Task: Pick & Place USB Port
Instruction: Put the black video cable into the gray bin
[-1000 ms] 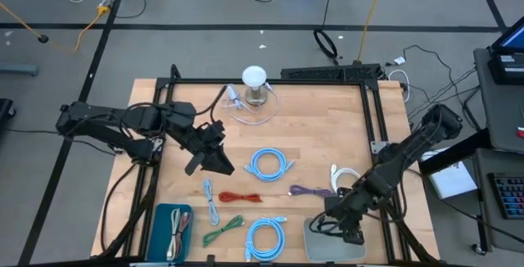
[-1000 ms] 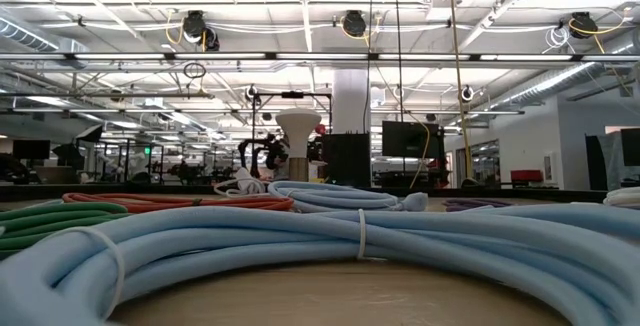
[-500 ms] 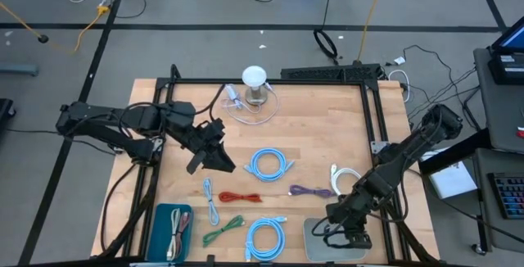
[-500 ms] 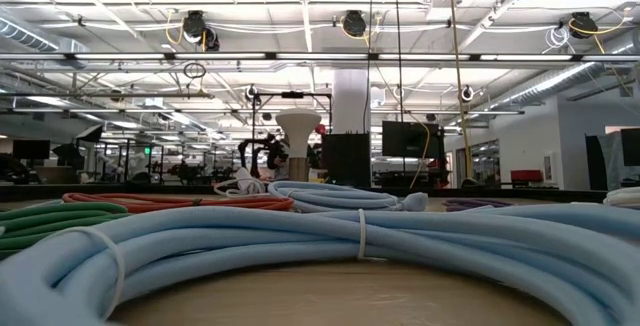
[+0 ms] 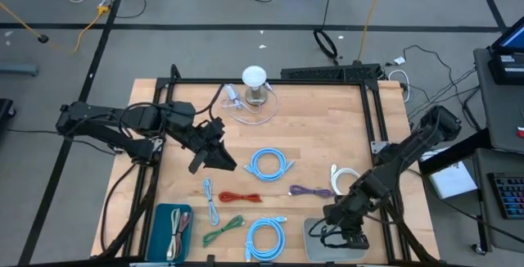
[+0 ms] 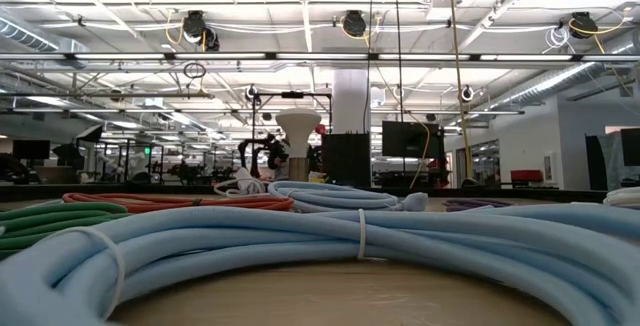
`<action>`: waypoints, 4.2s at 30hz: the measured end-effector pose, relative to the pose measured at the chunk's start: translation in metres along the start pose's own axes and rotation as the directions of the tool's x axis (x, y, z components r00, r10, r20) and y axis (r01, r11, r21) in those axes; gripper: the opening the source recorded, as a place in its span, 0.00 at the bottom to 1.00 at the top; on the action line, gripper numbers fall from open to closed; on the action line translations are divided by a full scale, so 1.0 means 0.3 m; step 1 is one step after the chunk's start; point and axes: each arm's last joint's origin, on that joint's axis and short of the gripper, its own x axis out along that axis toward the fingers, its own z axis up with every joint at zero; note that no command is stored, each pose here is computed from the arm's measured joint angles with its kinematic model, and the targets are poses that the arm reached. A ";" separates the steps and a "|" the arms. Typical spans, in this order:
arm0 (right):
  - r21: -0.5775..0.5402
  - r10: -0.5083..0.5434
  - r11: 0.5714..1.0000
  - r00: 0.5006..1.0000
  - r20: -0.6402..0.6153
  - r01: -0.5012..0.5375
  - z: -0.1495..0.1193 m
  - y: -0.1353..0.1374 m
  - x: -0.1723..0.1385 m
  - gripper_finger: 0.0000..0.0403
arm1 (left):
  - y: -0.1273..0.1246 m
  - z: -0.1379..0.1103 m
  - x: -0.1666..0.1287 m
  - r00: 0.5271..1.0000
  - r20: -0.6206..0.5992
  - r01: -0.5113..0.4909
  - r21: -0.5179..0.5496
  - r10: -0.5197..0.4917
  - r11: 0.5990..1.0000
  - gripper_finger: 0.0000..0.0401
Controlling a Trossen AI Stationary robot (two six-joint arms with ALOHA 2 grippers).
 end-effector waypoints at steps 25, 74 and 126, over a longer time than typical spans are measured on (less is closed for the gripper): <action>-0.016 -0.009 1.000 1.000 -0.027 0.009 0.044 -0.021 0.093 0.01 | 0.000 0.000 0.000 1.000 -0.001 -0.001 0.011 0.001 1.000 0.23; -0.023 0.124 0.992 0.990 -0.061 -0.125 0.071 -0.014 0.078 0.00 | 0.000 0.000 0.000 1.000 0.000 -0.001 0.028 0.001 1.000 0.23; -0.035 -0.023 0.999 0.998 -0.052 0.021 0.020 -0.128 0.141 0.01 | 0.001 0.001 0.000 1.000 0.006 -0.008 0.018 0.008 1.000 0.23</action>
